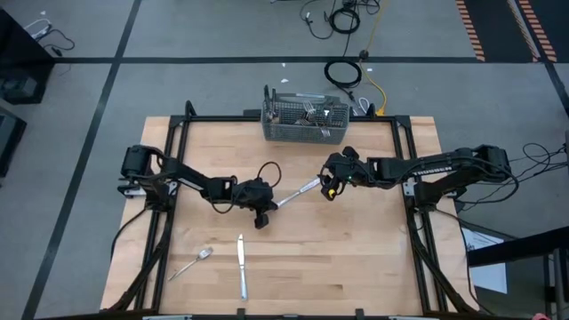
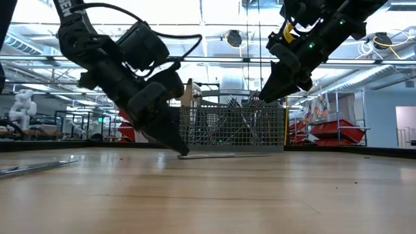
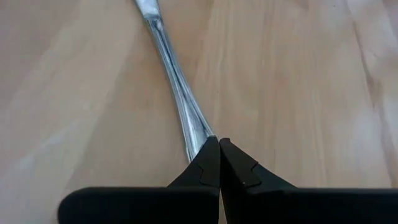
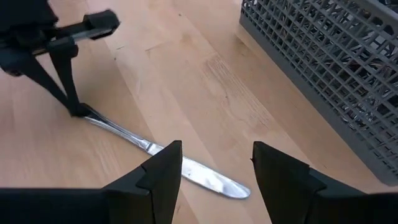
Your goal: Sort silverware
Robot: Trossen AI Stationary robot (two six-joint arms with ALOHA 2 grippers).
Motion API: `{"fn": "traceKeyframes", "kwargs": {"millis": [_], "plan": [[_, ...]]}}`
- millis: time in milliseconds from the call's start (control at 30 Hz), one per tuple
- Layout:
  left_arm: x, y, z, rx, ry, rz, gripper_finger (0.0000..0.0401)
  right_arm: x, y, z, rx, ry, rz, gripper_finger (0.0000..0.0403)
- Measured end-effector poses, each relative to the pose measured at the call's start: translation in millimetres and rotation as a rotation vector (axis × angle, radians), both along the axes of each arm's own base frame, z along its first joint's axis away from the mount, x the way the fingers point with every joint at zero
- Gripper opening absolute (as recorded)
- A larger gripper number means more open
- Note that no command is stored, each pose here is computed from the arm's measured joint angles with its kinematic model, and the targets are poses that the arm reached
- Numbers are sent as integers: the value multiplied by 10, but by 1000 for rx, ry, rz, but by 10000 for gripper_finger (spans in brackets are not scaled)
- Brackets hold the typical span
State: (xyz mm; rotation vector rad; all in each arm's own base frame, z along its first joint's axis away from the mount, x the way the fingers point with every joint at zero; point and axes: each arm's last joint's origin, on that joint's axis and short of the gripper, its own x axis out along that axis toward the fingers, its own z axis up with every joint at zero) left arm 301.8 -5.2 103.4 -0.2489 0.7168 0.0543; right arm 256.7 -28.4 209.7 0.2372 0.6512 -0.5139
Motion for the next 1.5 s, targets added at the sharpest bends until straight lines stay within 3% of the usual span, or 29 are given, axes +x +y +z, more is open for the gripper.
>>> {"fn": "traceKeyframes", "kwargs": {"millis": [267, 467, 567, 700, 867, 1000, 1167, 1367, 1500], "plan": [[17, -84, -77, -3, 14, -30, 0, -13, -34, -10, 13, 6, -29, 187], [20, -123, -189, -13, 46, -20, 0, -190, -334, -121, 182, 90, -276, 190], [20, -131, -192, -8, 43, -25, 0, -202, -469, -118, 289, 25, -305, 198], [24, -127, -193, -8, 37, -24, 0, -127, -583, -65, 327, -137, -331, 205], [22, -121, -197, -21, 38, -24, 0, -101, -657, -212, 358, -95, -392, 206], [18, -129, -200, -8, 42, -53, 0, 59, -559, -363, 318, -10, -113, 206], [5, -144, -211, 8, 55, -138, 0, 146, -472, -543, 70, 213, 255, 206], [-11, -153, -220, 28, 72, -213, 0, 232, -533, -427, -67, 209, 560, 206], [-11, -139, -220, 30, 73, -215, 0, 250, -517, -362, -79, 238, 723, 206]]}}
